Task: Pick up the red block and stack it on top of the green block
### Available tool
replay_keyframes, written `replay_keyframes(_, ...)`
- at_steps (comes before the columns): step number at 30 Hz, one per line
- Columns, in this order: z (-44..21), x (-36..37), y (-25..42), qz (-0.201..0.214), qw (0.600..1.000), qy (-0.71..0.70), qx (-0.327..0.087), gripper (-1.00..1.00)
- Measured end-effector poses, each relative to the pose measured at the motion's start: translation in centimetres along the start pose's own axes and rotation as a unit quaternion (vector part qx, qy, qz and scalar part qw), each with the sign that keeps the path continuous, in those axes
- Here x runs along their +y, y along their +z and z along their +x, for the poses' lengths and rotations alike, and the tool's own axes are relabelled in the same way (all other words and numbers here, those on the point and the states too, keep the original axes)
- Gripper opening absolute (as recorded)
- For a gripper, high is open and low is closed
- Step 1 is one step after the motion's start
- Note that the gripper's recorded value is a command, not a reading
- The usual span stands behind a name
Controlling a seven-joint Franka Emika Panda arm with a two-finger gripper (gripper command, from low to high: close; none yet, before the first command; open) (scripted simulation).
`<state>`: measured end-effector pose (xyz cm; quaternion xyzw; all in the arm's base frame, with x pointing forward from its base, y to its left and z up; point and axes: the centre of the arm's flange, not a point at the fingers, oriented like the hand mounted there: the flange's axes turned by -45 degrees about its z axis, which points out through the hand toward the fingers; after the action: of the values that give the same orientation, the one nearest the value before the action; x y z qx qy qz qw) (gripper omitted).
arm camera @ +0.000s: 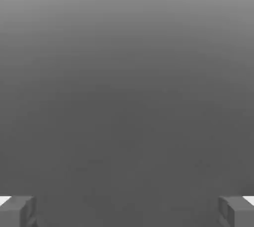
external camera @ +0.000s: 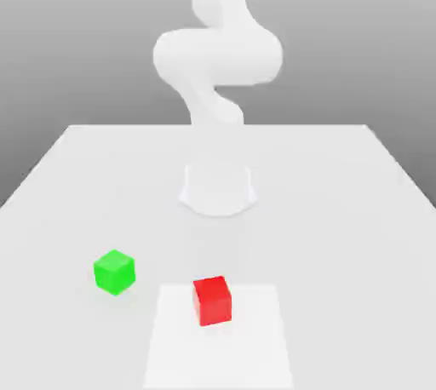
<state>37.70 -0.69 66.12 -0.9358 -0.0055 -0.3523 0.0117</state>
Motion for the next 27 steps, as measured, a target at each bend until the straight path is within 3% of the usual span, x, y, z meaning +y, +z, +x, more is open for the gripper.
replay_keyframes(9,-10.4,0.8,20.7,0.035,0.984,-0.046,-0.167,0.00)
replay_keyframes(17,-27.5,0.9,32.3,0.037,0.938,-0.109,-0.326,0.00)
replay_keyframes(19,-30.2,1.0,33.5,0.036,0.931,-0.118,-0.344,0.00)
replay_keyframes(26,-34.1,1.2,37.4,0.035,0.928,-0.122,-0.349,0.00)
replay_keyframes(27,-34.7,1.2,37.9,0.035,0.928,-0.121,-0.350,-1.00)
